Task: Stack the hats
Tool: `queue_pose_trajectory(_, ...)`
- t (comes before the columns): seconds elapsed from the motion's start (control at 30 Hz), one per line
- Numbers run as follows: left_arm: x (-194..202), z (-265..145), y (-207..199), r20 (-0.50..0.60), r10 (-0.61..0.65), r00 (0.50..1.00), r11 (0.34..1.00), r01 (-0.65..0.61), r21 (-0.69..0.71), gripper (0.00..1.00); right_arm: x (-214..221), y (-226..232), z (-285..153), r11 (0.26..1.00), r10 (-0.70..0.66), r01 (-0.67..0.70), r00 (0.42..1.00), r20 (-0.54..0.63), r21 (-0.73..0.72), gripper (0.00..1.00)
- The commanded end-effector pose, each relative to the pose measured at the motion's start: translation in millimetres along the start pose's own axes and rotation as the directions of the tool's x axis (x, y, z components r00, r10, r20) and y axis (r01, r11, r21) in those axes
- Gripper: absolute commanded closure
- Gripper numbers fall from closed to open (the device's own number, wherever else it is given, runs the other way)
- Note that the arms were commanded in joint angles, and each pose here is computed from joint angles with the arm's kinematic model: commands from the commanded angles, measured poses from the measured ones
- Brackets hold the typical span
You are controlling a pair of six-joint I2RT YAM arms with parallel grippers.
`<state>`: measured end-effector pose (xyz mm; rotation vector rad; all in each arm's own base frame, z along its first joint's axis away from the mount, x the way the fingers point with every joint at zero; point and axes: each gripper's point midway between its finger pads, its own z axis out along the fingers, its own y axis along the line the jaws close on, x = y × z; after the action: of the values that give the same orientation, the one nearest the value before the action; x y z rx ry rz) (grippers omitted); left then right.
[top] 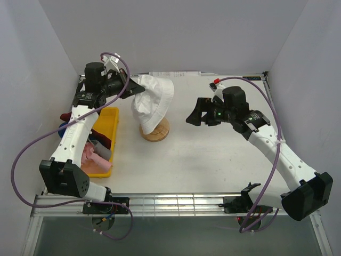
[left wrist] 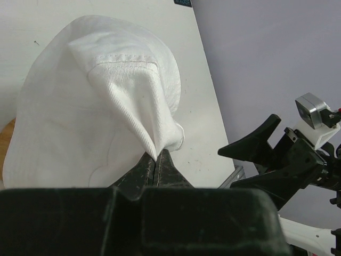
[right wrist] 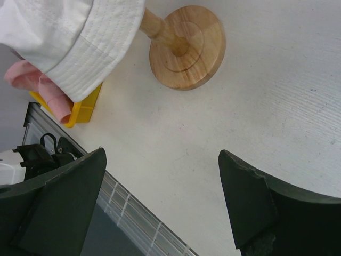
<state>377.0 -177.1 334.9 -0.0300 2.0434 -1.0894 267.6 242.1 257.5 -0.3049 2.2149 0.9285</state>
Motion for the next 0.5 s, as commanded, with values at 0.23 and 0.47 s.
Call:
queue_pose_trajectory(0.23, 22, 23, 11, -0.068, 0.035, 0.997, 0.998, -0.038, -0.040, 1.00, -9, 7, -4, 0.999, -0.008, 0.010, 0.999, 0.047, -0.034, 0.09)
queue_pose_trajectory(0.47, 34, 36, 14, -0.105, 0.043, 0.994, 0.998, -0.048, -0.047, 0.99, -7, 4, -1, 1.000, 0.001, 0.001, 0.999, 0.041, -0.030, 0.09)
